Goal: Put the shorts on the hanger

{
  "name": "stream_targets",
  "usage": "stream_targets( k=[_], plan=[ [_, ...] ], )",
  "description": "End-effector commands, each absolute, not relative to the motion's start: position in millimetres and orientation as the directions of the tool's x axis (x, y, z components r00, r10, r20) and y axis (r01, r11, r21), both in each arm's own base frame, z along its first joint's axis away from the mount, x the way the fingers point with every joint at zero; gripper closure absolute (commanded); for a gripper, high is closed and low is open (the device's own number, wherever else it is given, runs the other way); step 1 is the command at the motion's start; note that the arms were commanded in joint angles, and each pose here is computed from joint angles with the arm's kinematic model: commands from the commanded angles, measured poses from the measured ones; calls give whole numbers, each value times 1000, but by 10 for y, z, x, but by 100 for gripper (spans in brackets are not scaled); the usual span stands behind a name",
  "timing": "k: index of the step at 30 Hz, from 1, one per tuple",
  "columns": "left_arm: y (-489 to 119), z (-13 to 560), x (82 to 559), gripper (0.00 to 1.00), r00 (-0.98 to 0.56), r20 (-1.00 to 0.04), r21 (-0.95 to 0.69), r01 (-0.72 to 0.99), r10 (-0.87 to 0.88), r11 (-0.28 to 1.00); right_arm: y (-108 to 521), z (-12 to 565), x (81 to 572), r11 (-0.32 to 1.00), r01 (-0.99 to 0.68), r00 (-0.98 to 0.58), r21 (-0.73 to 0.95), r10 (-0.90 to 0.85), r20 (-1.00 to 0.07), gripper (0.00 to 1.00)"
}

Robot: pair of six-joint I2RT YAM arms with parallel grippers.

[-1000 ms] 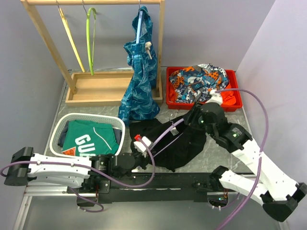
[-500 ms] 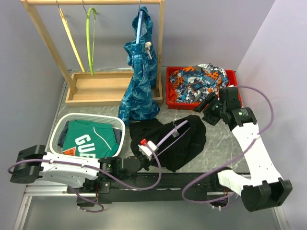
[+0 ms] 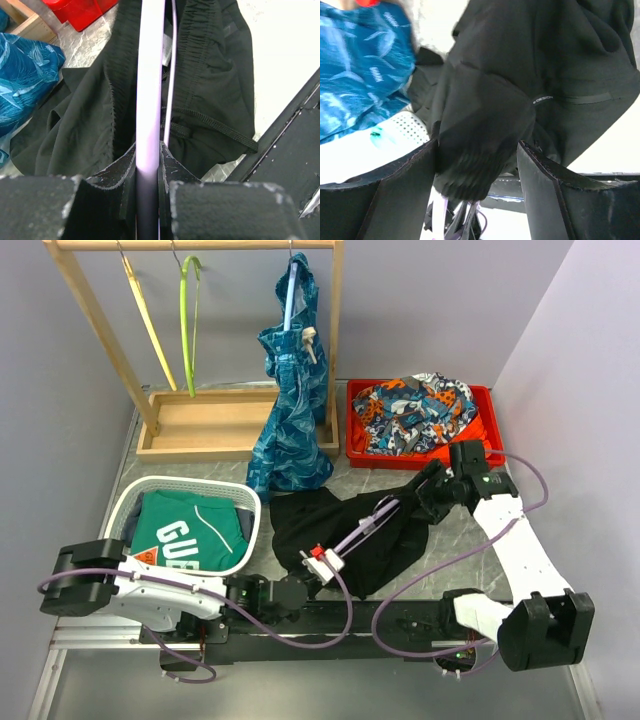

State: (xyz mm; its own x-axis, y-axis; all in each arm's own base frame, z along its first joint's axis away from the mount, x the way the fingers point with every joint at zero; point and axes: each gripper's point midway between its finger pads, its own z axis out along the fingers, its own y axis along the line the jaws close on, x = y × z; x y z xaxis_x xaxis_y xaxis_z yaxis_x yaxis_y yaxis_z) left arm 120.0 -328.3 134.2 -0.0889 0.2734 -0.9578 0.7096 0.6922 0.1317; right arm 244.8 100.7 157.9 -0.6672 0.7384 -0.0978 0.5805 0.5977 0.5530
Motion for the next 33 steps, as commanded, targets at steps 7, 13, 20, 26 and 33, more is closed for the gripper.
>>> stream_targets(
  k=[7, 13, 20, 26, 33],
  plan=[
    [-3619, 1908, 1155, 99, -2, -992, 86, 711, 124, 698, 1101, 1351, 2574, 548, 606, -662, 576, 749, -17, 44],
    [-3658, 1937, 1216, 67, -35, -992, 67, 662, 121, 746, 1075, 1368, 2532, 539, 608, -655, 582, 756, -16, 100],
    [-3561, 1992, 1088, 14, -210, -977, -119, 669, 33, 734, 1030, 1426, 2495, 549, 587, -648, 595, 759, -62, 100],
    [-3103, 2021, 1103, 15, -403, -911, -310, 528, -88, 790, 1075, 1484, 2442, 553, 538, -668, 636, 740, -78, 100],
    [-3084, 1718, 1065, 16, -563, -823, -235, 449, 69, 862, 1029, 1769, 2442, 576, 440, -654, 689, 731, -193, 100]
  ],
)
